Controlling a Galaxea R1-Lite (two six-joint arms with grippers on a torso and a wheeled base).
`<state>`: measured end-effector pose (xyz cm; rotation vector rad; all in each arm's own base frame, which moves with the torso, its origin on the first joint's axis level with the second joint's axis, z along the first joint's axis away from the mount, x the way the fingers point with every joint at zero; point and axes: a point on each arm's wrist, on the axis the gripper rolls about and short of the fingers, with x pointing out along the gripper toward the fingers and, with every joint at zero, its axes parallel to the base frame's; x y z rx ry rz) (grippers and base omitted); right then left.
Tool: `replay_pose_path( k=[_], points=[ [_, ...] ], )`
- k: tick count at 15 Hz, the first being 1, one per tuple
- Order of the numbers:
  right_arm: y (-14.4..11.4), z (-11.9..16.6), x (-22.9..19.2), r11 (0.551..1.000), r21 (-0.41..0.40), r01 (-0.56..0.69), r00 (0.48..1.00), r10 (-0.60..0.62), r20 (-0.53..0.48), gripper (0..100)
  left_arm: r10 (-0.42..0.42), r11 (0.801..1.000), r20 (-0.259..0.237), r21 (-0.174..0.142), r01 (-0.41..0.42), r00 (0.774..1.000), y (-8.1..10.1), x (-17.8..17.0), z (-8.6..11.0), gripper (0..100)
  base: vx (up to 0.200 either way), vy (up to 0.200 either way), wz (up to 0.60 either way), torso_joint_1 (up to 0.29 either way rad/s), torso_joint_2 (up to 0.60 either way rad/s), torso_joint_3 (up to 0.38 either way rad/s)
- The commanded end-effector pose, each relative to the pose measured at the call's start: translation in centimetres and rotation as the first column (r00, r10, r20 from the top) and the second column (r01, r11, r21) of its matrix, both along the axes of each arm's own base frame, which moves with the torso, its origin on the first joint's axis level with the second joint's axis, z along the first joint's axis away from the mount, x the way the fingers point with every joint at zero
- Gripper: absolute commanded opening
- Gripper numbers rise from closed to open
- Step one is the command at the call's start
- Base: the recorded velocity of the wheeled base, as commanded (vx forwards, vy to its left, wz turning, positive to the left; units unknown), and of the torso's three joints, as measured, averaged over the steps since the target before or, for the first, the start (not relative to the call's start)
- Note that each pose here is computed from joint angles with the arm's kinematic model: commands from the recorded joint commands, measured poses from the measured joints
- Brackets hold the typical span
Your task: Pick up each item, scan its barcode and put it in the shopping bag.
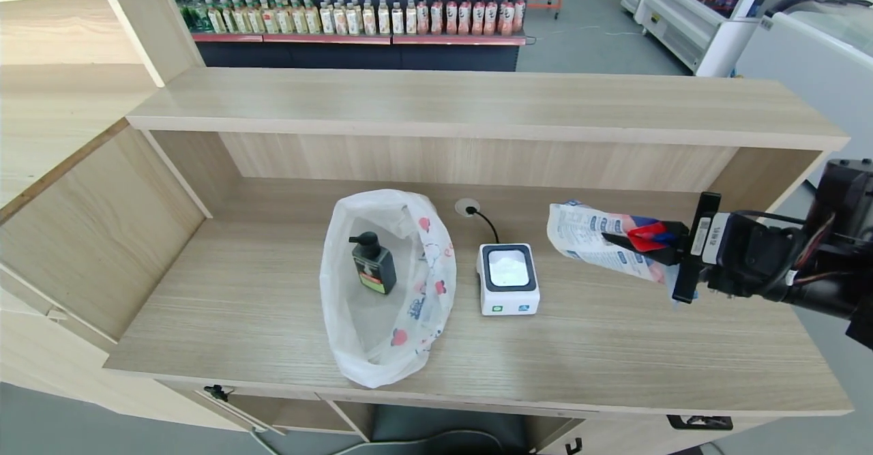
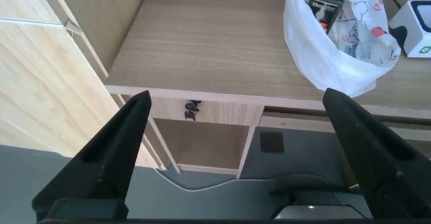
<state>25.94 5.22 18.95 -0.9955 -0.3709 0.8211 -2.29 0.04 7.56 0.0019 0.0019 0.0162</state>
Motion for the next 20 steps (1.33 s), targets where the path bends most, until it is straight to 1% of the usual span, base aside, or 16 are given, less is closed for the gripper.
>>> replay_pose_path(
  k=[1,3,6,10,11,12,15,16,20],
  points=[
    [-0.6,-1.3,0.5,1.0,-0.008,0.017,0.999,-0.018,-0.048,0,0.001,1.0,0.0,0.0,-0.001,1.0,0.0,0.0,0.0,100,0.0,0.0,0.0,0.0,0.0,0.0],
    [-0.5,-2.3,1.0,1.0,-0.014,-0.002,0.997,0.001,-0.079,0,0.001,1.0,0.0,0.0,-0.001,1.0,0.0,0.0,0.0,100,0.0,0.0,0.0,0.0,0.0,0.0],
    [0.1,-3.9,2.1,0.998,-0.011,-0.065,0.991,0.063,-0.121,0,0.001,1.0,0.0,0.0,-0.001,1.0,0.0,0.0,0.0,100,0.0,0.0,0.0,0.0,0.0,0.0],
    [0.2,-5.2,3.8,0.996,-0.001,-0.095,0.993,0.094,-0.073,0,0.001,1.0,0.0,0.0,-0.001,1.0,0.0,0.0,0.0,100,0.0,0.0,0.0,0.0,0.0,0.0],
    [0.6,-5.1,5.0,0.992,0.003,-0.125,0.992,0.125,-0.032,0,0.001,1.0,0.0,0.0,-0.001,1.0,0.0,0.0,0.0,100,0.0,0.0,0.0,0.0,0.0,0.0],
    [1.1,-5.2,5.5,0.989,0.001,-0.15,0.989,0.15,-0.021,0,0.001,1.0,0.0,0.0,-0.001,1.0,0.0,0.0,0.0,100,0.0,0.0,0.0,0.0,0.0,0.0],
    [2.1,-5.8,6.1,0.979,-0.01,-0.204,0.979,0.204,-0.014,0,0.001,1.0,0.0,0.0,-0.001,1.0,0.0,0.0,0.0,100,0.0,0.0,0.0,0.0,0.0,0.0],
    [2.7,-6.1,6.3,0.97,-0.014,-0.243,0.97,0.243,-0.009,0,0.001,1.0,0.0,0.0,-0.001,1.0,0.0,0.0,0.0,100,0.0,0.0,0.0,0.0,0.0,0.0],
    [2.9,-6.4,7.1,0.963,-0.013,-0.268,0.963,0.268,-0.007,0,0.001,1.0,0.0,0.0,-0.001,1.0,0.0,0.0,0.0,100,0.0,0.0,0.0,0.0,0.0,0.0]
  ],
)
